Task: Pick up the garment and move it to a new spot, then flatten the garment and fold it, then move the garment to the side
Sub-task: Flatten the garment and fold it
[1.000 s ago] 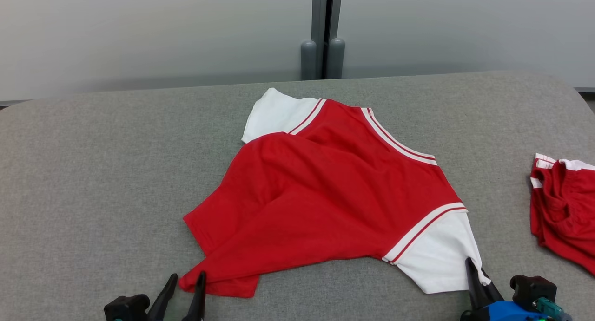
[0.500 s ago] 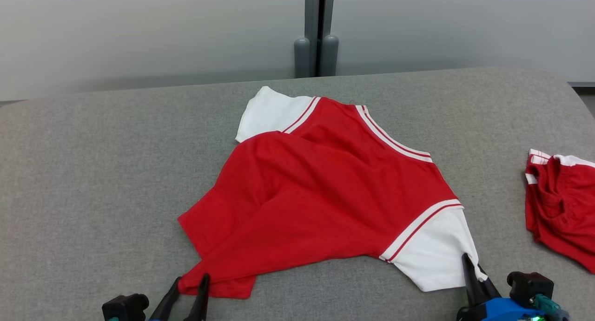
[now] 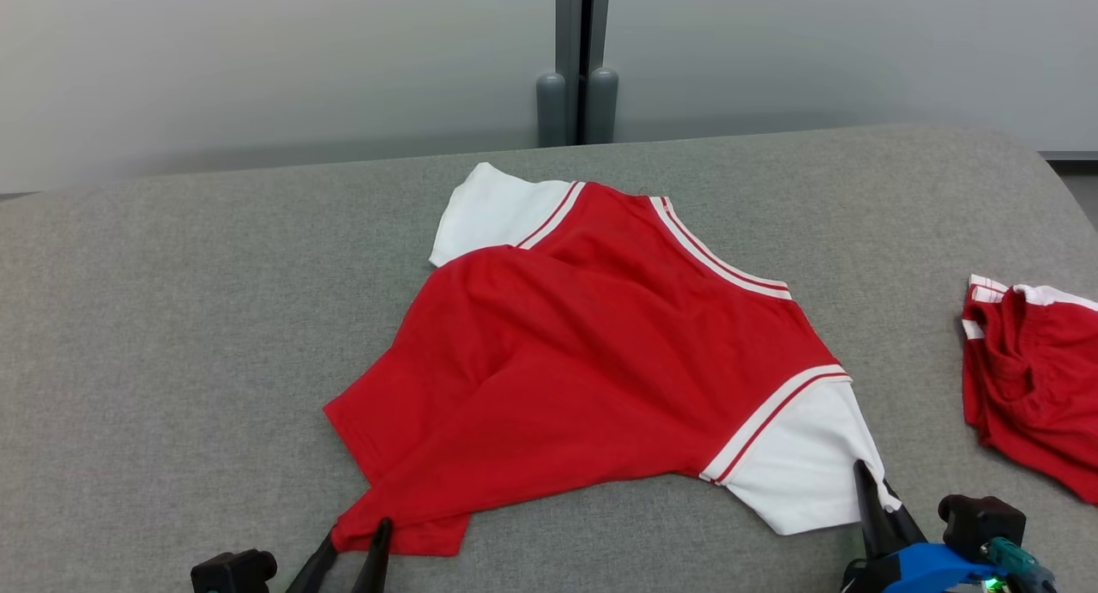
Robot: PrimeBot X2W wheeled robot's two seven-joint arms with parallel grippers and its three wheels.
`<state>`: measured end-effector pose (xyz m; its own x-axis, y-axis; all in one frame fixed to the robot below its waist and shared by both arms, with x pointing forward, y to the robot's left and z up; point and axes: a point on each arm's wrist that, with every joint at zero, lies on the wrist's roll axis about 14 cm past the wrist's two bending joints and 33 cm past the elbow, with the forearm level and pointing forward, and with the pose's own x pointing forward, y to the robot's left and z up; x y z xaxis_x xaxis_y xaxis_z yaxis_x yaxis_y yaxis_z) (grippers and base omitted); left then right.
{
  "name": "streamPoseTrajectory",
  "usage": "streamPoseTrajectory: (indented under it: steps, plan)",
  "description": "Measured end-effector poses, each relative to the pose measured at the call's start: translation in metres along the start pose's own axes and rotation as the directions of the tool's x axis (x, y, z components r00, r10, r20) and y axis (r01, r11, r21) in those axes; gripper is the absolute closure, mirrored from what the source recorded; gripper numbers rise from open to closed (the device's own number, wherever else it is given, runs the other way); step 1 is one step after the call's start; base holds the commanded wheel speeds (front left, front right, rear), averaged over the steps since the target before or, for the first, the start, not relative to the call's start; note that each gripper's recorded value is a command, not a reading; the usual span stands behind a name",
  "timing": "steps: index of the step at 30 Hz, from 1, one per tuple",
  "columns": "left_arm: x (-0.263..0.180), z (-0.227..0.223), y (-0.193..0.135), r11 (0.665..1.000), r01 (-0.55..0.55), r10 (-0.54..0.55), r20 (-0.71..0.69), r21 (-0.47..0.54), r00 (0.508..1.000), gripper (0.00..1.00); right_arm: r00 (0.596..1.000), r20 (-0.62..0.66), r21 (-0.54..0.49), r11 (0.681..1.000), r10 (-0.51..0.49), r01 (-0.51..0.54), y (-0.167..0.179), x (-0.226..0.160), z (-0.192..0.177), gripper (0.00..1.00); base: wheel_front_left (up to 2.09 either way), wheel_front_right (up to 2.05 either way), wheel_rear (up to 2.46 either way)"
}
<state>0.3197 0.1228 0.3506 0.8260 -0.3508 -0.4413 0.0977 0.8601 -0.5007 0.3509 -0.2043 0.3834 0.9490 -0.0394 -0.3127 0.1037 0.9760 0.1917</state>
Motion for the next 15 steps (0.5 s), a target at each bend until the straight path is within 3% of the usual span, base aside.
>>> streamPoseTrajectory:
  steps: [14, 15]
  plan:
    - [0.012, 0.007, -0.018, 0.998, 0.064, -0.064, -0.003, -0.018, 0.998, 0.0, 1.0, 0.004, 0.006, 1.0, 0.015, -0.015, 0.005, 0.003, 0.002, 1.0, 0.0, 0.0, 0.0]
    - [0.013, 0.007, -0.019, 0.998, 0.066, -0.066, -0.003, -0.018, 0.998, 0.05, 1.0, 0.004, 0.007, 1.0, 0.014, -0.014, 0.005, 0.003, 0.002, 1.0, 0.0, 0.0, 0.0]
